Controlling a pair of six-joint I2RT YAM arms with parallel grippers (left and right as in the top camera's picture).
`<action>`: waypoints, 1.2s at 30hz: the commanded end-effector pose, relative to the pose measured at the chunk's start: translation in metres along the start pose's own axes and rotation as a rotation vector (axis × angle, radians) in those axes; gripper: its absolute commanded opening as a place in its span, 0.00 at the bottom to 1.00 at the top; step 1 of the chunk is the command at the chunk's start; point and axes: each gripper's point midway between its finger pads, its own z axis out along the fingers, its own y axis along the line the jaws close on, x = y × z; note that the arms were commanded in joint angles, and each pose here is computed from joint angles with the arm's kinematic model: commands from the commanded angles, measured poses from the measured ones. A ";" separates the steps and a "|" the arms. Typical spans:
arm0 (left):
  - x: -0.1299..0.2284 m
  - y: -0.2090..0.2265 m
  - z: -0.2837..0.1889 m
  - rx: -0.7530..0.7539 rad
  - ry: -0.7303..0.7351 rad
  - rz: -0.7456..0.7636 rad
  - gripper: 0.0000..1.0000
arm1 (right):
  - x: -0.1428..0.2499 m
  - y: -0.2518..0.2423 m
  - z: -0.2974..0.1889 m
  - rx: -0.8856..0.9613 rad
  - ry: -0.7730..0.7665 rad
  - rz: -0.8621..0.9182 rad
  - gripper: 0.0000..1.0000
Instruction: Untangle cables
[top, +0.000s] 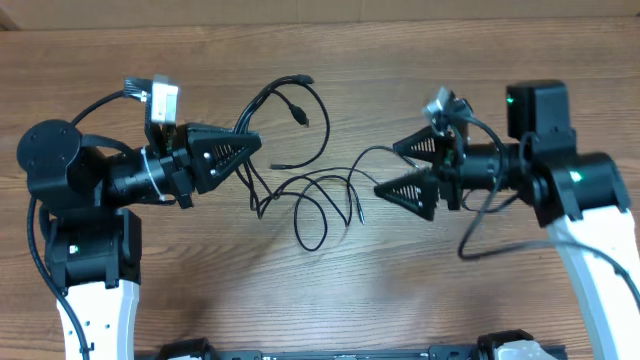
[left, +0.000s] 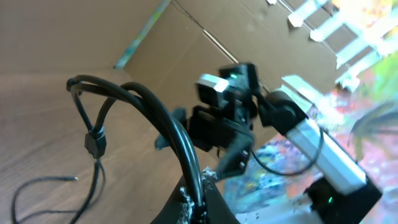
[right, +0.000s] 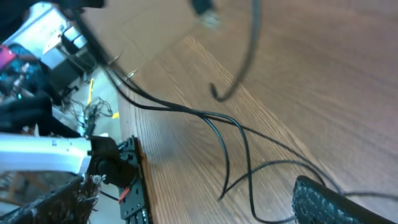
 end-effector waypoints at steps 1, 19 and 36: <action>-0.007 -0.006 -0.001 -0.007 -0.015 -0.087 0.04 | -0.003 0.026 0.004 -0.053 -0.003 -0.126 0.98; -0.010 -0.003 0.000 -0.021 -0.037 -0.356 0.04 | -0.018 0.080 0.051 -0.187 -0.016 -0.498 0.91; -0.027 -0.026 0.023 0.032 -0.091 -0.311 0.04 | -0.016 0.069 0.073 -0.258 -0.001 -0.398 0.82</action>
